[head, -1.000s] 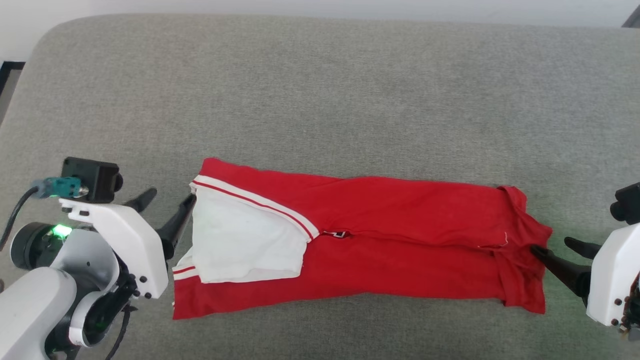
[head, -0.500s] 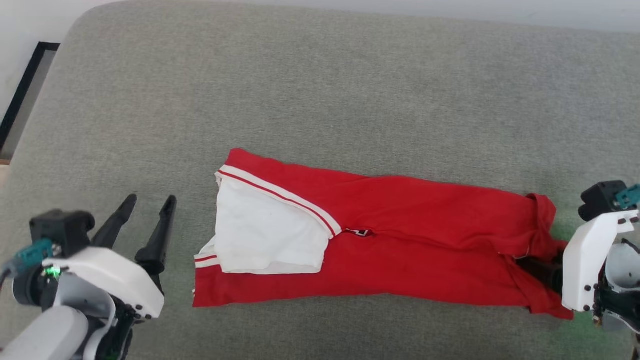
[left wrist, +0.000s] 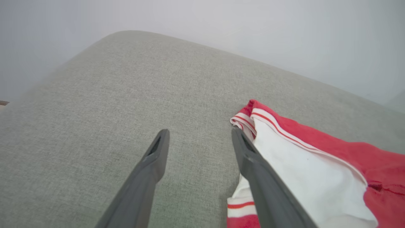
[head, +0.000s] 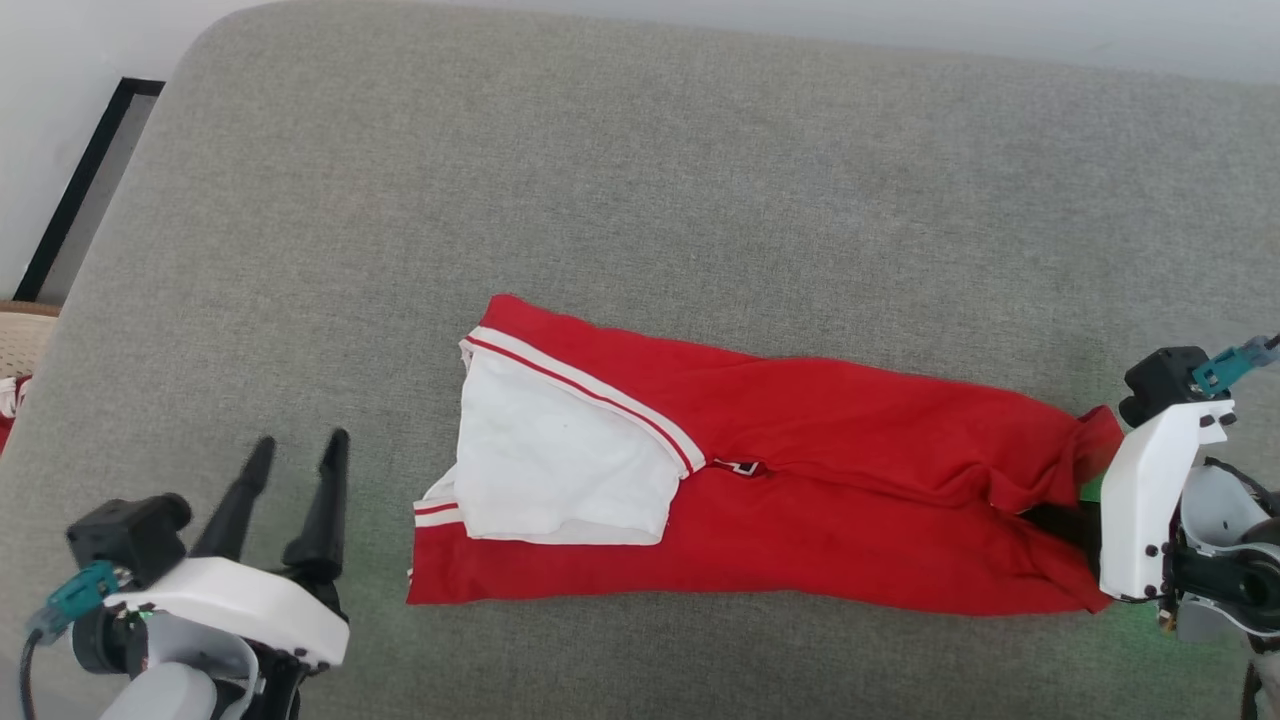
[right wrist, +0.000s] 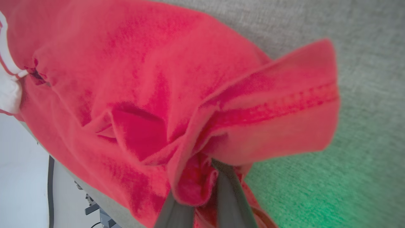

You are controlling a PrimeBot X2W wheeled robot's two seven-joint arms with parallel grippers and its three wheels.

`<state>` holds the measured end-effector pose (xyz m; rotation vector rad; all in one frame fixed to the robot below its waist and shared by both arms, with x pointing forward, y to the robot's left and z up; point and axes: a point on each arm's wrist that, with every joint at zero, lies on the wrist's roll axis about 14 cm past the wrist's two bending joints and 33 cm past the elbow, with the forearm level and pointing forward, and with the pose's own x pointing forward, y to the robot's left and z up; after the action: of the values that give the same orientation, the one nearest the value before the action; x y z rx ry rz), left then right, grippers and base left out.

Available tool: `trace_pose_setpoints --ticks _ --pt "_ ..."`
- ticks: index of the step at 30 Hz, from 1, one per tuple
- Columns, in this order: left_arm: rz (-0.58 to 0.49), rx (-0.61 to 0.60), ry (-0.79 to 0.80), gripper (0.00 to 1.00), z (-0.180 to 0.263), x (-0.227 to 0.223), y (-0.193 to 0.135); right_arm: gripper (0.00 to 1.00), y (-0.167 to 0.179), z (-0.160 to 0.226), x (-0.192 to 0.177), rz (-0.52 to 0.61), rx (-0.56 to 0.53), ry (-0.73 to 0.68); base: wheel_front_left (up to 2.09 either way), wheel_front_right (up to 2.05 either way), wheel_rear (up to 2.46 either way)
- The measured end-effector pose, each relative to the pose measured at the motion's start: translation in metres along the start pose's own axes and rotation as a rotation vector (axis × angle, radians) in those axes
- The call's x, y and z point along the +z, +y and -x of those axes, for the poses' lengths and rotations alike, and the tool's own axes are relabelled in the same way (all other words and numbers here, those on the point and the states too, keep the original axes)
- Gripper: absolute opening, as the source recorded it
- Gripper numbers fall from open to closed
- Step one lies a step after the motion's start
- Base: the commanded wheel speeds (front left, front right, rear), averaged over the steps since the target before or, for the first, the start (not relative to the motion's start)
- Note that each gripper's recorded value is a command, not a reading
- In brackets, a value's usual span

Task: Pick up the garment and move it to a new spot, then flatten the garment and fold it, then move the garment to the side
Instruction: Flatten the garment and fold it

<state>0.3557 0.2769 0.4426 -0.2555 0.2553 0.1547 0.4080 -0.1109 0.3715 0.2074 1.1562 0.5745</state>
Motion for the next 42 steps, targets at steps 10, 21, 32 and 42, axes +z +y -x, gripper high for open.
trace_pose_setpoints --ticks 10,21,32,42 --pt "0.016 -0.026 -0.073 1.0 0.002 0.0 -0.007 0.0 -0.024 0.026 0.01 -0.05 -0.035 -0.092 0.0 0.0 0.0" --pt "0.031 -0.095 -0.13 1.0 -0.01 0.004 -0.029 0.0 -0.109 0.095 0.014 -0.169 -0.253 -0.212 0.0 0.0 0.0" --pt "0.023 -0.142 -0.125 1.0 -0.021 -0.002 -0.044 0.0 -0.159 0.137 0.004 -0.264 -0.402 -0.272 0.0 0.0 0.0" --pt "0.031 -0.145 -0.144 1.0 -0.018 0.003 -0.045 0.0 -0.085 0.117 0.022 -0.101 -0.208 -0.301 0.0 0.0 0.0"
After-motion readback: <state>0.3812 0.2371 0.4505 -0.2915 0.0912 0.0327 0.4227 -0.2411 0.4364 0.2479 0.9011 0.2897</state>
